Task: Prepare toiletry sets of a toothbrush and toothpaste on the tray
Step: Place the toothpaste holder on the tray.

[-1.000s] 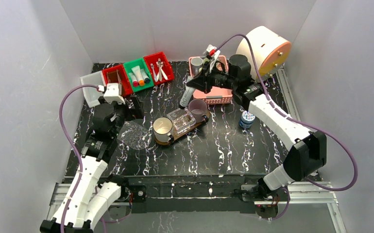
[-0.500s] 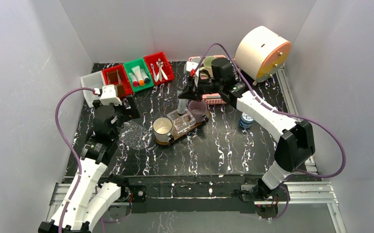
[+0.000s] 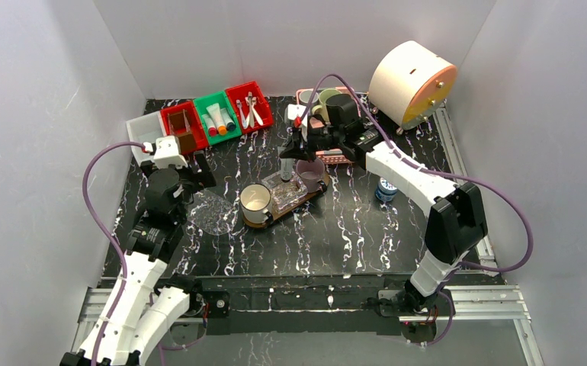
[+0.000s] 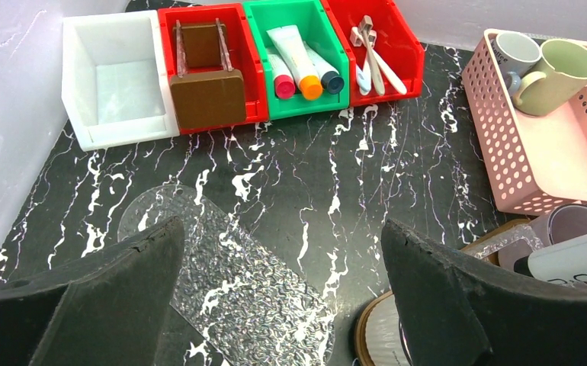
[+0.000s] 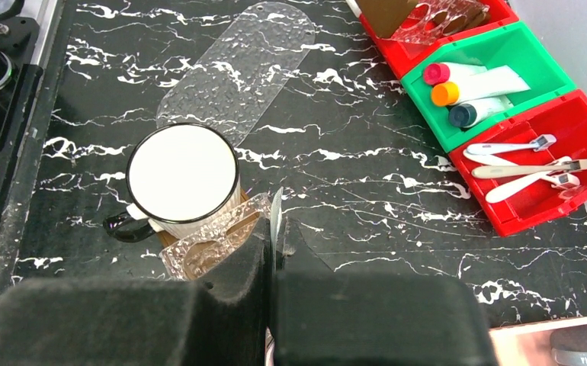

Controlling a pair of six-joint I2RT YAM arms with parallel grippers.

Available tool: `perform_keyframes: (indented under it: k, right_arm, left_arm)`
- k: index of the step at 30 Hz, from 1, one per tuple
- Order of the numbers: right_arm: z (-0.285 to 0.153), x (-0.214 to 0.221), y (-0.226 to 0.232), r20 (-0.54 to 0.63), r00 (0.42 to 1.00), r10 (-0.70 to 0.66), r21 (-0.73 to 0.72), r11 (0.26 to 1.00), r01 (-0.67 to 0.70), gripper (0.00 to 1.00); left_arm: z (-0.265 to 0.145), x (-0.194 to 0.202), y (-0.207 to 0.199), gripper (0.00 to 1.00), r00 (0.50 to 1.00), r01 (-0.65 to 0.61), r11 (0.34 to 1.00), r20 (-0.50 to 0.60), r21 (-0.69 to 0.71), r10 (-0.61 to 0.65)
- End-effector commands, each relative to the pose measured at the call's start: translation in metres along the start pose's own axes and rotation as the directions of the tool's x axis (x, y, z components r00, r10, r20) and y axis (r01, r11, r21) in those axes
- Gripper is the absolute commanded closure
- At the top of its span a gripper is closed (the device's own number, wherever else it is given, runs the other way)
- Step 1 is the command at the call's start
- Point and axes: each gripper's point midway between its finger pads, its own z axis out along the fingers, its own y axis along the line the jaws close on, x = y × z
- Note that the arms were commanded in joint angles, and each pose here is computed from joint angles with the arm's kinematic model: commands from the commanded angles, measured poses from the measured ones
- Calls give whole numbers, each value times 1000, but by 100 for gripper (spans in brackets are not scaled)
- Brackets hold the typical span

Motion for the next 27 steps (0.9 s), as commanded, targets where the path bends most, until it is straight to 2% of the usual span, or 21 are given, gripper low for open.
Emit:
perform_keyframes:
  k: [1,27]
  right_arm:
    - [-2,-29,-12,57,993,-102,25,995,101,99]
    - [-4,-27,-13,64,990,-129,57,990,125,99]
  left_arm:
    - [0,1,4,2,1000,-9,1000,1,-23,9]
    - [3,6,-2,2,1000,-19,1000,-16,5,19]
